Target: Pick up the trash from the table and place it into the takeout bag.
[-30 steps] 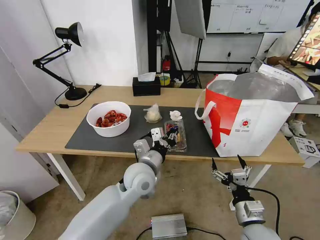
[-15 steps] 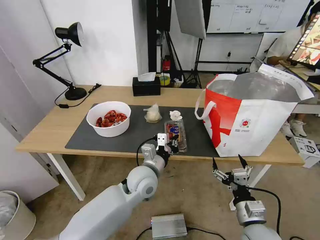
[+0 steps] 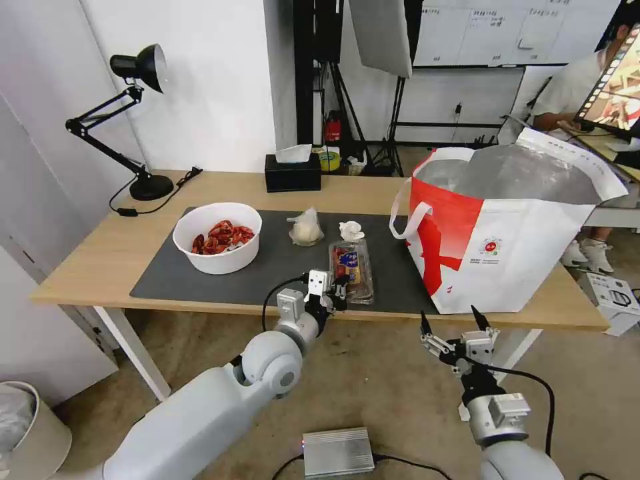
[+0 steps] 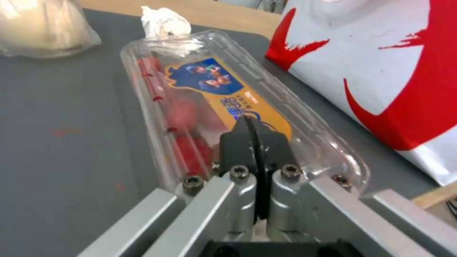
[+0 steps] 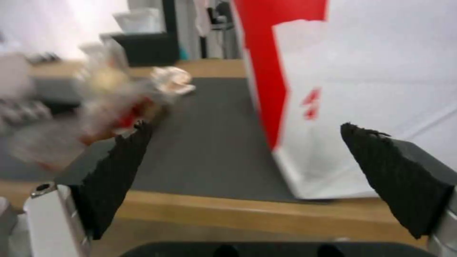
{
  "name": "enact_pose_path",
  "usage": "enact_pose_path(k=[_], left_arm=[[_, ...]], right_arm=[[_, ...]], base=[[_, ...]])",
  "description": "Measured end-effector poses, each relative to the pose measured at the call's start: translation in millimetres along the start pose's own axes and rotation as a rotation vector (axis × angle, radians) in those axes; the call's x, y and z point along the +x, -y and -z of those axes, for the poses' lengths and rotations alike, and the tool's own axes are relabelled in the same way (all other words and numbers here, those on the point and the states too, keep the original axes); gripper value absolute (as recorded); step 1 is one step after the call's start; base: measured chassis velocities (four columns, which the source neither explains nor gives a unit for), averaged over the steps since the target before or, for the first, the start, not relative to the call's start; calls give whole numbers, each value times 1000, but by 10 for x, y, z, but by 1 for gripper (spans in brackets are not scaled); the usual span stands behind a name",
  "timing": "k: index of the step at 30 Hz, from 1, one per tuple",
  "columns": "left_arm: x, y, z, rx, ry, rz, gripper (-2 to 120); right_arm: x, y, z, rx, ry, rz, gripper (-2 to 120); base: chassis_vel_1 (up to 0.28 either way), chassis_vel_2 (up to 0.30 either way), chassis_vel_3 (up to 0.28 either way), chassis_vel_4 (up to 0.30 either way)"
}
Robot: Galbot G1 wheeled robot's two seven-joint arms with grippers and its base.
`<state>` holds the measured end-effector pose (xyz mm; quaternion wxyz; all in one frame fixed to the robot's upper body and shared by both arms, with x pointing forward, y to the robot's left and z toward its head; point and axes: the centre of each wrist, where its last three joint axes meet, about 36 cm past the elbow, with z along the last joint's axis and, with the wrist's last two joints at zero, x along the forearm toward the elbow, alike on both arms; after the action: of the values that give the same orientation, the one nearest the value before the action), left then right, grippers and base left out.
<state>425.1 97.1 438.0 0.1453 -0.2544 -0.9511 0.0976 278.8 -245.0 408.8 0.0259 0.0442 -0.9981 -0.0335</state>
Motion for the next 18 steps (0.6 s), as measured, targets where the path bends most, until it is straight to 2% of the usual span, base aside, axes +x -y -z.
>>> enact_pose_path(k=[1, 4, 5, 8, 9, 11, 12, 14, 18], left_arm=[[0, 0, 0, 0, 0, 0, 0], [6, 36, -25, 2, -7, -9, 0], [6, 36, -25, 2, -7, -9, 0], [-5, 64, -27, 3, -8, -17, 0], [-5, 64, -27, 3, -8, -17, 0], [-55, 107, -23, 0, -13, -33, 0], [-55, 107, -23, 0, -13, -33, 0], [-176, 233, -42, -11, -29, -72, 0], [-201, 225, -48, -9, -35, -70, 0]], right_arm=[[0, 0, 0, 0, 0, 0, 100], [-55, -59, 169, -198, -12, 55, 100], [-55, -59, 169, -198, -12, 55, 100], [-95, -92, 290, -320, -20, 79, 100], [-95, -92, 290, -320, -20, 79, 100], [-97, -114, 389, -415, -23, 89, 100], [-97, -114, 389, -415, -23, 89, 100], [-116, -113, 540, -548, -49, 85, 100], [-275, -91, 662, -601, -65, 106, 100]], base=[[0, 0, 0, 0], [0, 0, 0, 0], [0, 0, 0, 0], [0, 0, 0, 0], [0, 0, 0, 0], [0, 0, 0, 0], [0, 0, 0, 0], [0, 0, 0, 0], [0, 0, 0, 0]])
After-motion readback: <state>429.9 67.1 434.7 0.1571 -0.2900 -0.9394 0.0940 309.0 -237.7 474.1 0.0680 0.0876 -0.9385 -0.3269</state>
